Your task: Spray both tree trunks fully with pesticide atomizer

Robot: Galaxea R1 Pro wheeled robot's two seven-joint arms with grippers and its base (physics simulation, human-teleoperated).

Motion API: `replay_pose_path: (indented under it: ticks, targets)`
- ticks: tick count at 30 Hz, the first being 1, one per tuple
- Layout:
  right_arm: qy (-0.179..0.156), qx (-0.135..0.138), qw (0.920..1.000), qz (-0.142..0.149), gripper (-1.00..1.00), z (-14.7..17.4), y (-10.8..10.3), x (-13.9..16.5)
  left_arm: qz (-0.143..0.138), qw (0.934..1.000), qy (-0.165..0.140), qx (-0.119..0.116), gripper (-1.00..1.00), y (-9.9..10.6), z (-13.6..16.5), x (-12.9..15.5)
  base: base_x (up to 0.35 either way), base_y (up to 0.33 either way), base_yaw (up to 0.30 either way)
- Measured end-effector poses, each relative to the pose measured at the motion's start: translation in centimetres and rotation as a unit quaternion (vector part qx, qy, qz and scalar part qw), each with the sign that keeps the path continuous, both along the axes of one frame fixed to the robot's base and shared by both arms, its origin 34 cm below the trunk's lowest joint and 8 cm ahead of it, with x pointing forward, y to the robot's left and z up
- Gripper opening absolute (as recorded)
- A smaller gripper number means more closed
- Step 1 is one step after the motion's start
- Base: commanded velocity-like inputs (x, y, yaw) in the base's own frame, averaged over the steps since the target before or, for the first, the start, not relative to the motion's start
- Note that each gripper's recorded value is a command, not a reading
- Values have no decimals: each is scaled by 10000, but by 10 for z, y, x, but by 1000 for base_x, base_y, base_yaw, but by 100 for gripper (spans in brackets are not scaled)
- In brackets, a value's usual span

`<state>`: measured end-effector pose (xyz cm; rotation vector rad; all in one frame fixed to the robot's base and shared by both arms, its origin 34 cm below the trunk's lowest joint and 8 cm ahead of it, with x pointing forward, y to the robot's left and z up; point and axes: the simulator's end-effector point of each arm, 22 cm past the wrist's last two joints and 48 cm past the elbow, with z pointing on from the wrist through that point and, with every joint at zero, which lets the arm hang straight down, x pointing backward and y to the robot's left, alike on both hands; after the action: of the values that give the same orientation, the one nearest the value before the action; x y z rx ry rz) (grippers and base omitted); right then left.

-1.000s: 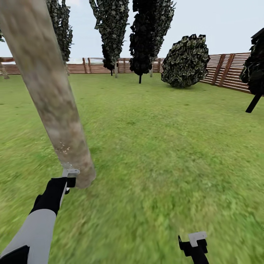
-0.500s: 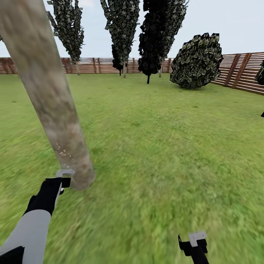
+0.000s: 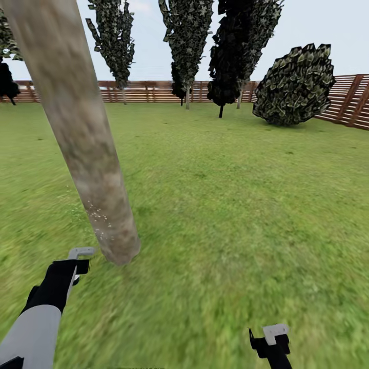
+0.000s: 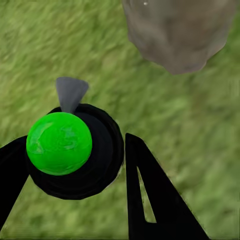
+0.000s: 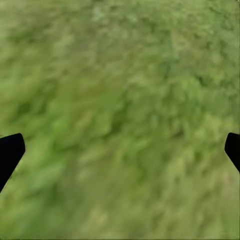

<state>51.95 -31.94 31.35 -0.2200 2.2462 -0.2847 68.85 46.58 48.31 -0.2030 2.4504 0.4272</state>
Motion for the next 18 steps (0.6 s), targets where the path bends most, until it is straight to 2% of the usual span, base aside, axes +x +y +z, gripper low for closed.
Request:
replay_pose_path:
  ticks: [4, 8, 10, 13, 16, 18]
  targets:
    - [-3, -19, 10000, -13, 100, 0, -3, 0, -204, 9998, 18, 78, -100, -10, 2, 6, 0, 0, 266]
    - [-6, -90, 10000, -42, 100, 2, -14, 0, -427, 9989, 35, 167, -100, -26, 3, 13, 4, -9, 41]
    - [-11, -101, 9999, -48, 100, 2, -16, 0, -455, 9988, 31, 191, -100, -27, 4, 14, 57, -180, 5]
    - [-17, -72, 10000, -38, 100, 2, -12, 0, -391, 9989, 34, 238, -100, -18, 7, 12, 19, -256, 1]
    - [-20, -52, 10000, -36, 100, 2, -10, 1, -386, 9990, 34, 202, -100, -22, 5, 12, 2, -270, 0]
    - [-45, -50, 10000, -40, 100, 3, -9, 3, -309, 9991, 46, 273, -100, -19, 5, 11, 0, -272, 0]
